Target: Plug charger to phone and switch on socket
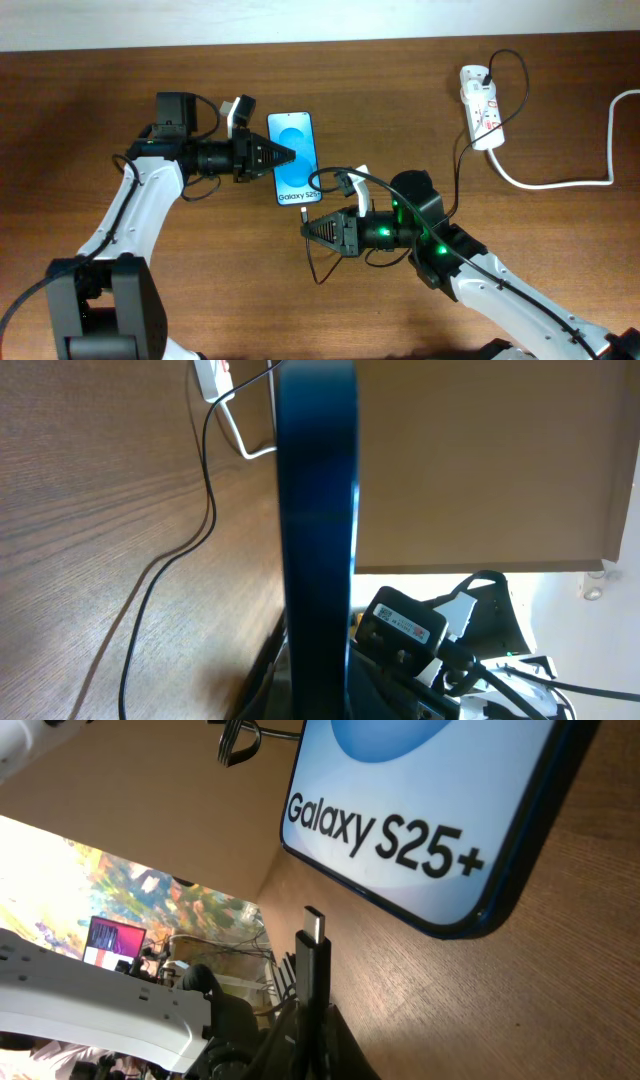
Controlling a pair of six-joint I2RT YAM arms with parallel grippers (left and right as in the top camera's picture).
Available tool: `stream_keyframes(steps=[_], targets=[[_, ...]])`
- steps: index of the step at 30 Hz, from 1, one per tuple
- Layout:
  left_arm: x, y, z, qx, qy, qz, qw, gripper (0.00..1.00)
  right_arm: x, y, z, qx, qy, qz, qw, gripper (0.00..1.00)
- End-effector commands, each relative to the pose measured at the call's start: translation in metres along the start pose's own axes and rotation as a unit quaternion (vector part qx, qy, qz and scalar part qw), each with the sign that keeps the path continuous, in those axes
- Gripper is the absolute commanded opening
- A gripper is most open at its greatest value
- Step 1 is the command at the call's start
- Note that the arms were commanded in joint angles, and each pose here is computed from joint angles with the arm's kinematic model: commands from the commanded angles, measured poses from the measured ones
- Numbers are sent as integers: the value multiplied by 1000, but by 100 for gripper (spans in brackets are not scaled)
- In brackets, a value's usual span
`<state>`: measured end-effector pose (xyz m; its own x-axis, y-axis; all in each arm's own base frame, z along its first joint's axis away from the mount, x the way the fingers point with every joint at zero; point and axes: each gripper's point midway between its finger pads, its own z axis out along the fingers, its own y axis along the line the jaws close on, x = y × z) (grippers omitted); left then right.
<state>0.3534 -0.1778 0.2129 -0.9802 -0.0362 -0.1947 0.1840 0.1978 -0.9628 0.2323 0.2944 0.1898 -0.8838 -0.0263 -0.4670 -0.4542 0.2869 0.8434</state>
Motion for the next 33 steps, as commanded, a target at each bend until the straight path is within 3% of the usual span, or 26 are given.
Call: stream_keyframes(steps=[1,19,33], targets=[[1,-14,-2,34,7,18,999,0,2,-1,1,-4,6,3,1000,4],[1,-15,-2,35,8,18,999,0,-2,2,5,-23,4,-13,1000,4],[1,-15,-2,35,8,18,999,0,-3,-1,5,-15,2,45,999,4]])
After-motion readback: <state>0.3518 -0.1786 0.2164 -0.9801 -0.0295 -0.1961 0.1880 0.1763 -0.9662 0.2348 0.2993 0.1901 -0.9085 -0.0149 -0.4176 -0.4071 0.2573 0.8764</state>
